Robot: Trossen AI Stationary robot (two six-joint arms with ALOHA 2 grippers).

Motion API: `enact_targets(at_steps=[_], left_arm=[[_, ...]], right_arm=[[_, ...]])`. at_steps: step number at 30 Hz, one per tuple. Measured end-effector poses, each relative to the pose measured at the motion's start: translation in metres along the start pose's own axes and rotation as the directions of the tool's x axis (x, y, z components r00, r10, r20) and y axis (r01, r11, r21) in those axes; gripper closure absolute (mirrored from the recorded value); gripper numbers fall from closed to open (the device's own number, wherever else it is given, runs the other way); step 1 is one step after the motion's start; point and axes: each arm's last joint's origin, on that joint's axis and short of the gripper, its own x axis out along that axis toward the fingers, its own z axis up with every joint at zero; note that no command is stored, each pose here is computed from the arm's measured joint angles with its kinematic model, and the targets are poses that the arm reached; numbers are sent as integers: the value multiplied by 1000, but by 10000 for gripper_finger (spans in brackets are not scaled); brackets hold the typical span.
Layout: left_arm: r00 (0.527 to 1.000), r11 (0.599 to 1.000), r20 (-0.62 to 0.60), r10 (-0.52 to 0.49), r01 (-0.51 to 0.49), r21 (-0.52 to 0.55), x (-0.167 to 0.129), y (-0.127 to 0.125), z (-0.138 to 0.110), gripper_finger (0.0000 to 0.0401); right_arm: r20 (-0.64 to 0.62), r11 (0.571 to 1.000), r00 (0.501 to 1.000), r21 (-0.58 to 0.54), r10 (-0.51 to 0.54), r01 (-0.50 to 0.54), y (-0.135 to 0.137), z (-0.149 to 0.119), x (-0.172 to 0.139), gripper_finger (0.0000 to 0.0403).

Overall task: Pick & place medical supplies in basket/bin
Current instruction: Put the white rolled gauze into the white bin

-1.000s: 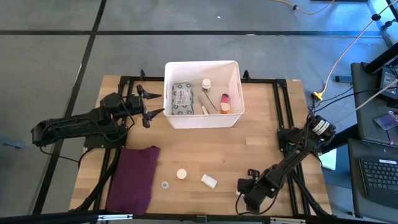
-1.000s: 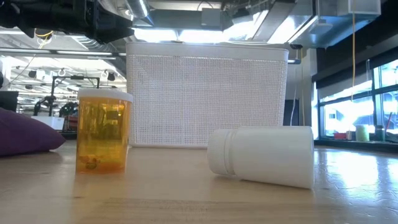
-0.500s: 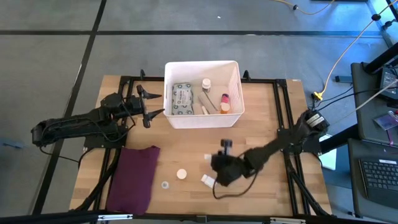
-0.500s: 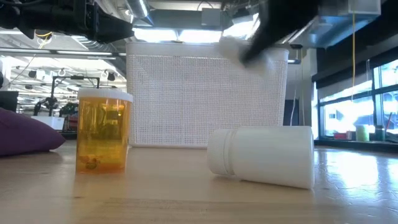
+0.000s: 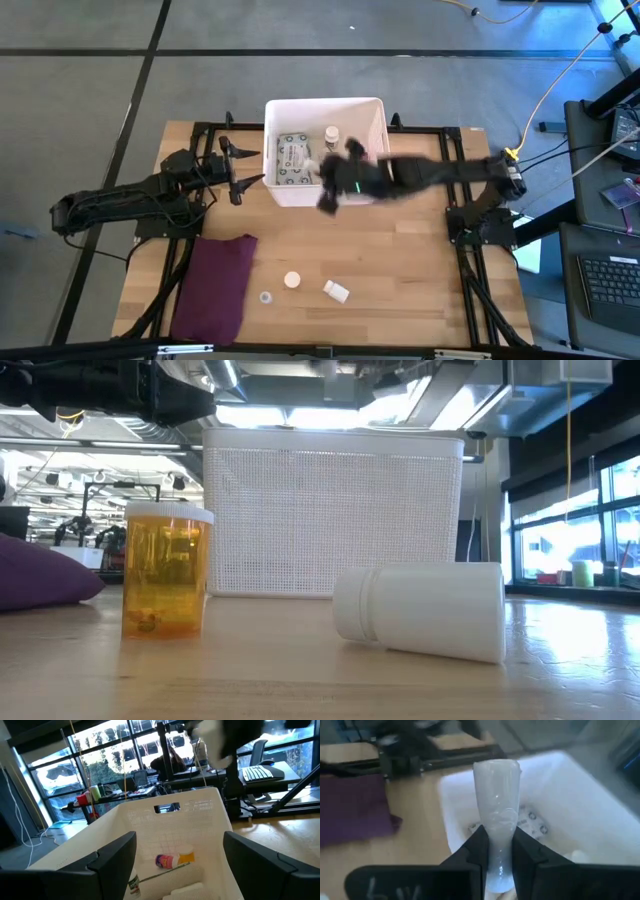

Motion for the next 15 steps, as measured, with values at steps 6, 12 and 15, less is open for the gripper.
enact_targets(at_steps=[6, 12, 15], left_arm=[[1000, 1000, 1, 0, 0, 0, 0, 0, 0, 111], [1000, 1000, -5, -2, 2, 0, 0, 0, -1, 111], [1000, 1000, -9, -3, 3, -1, 0, 0, -1, 111]], right_arm=[[-120, 988, 993, 148, -22, 39, -62, -14, 44, 343], [-169, 974, 986, 223, 4, 34, -91, -48, 81, 344], [-130, 951, 988, 307, 88, -44, -92, -69, 99, 343]])
